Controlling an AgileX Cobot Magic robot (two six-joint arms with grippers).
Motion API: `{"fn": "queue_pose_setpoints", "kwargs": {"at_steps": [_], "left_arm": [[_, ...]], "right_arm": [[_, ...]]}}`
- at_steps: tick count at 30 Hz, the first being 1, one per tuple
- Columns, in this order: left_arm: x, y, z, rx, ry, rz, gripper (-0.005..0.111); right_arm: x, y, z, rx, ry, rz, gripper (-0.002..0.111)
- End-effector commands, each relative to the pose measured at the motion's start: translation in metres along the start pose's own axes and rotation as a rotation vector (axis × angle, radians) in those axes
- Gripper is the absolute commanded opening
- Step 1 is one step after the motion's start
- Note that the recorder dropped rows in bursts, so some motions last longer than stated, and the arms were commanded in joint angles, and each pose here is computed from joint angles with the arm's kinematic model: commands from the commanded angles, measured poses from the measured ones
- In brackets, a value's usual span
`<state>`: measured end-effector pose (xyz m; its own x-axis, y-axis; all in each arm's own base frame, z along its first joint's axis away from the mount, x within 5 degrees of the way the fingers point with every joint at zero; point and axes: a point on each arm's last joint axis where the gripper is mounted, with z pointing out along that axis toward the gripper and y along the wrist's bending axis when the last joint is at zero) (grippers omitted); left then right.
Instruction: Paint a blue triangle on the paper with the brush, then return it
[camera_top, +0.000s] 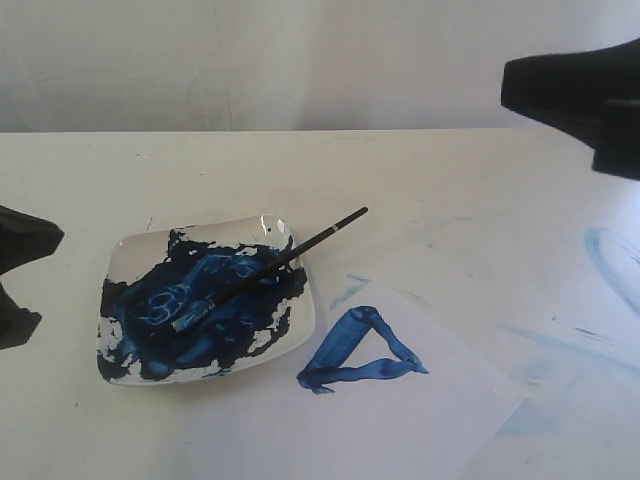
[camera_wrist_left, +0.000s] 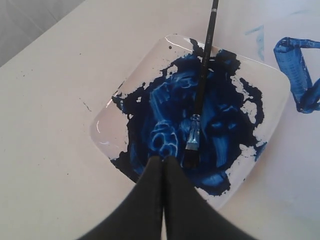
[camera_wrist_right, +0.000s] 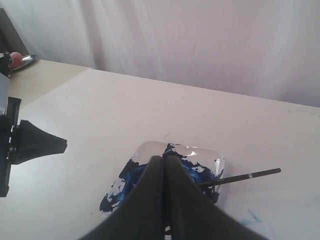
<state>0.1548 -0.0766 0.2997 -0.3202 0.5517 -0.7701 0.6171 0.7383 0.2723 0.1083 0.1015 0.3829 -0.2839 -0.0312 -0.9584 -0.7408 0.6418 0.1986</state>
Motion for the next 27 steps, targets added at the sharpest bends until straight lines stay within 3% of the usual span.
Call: {"fn": "queue_pose_setpoints", "kwargs": {"at_steps": [1, 13, 27], "left_arm": [[0.002, -0.001, -0.001, 0.01, 0.004, -0.028, 0.0], [0.002, -0.001, -0.001, 0.008, 0.005, -0.024, 0.0], [0.002, -0.001, -0.001, 0.008, 0.005, -0.022, 0.0]], "right_arm": [[0.0, 0.0, -0.002, 0.007, -0.009, -0.015, 0.0], [0.0, 0.001, -0.004, 0.003, -0.013, -0.018, 0.0], [-0.01, 0.023, -0.083, 0.096, -0.304, -0.103, 0.0]]}}
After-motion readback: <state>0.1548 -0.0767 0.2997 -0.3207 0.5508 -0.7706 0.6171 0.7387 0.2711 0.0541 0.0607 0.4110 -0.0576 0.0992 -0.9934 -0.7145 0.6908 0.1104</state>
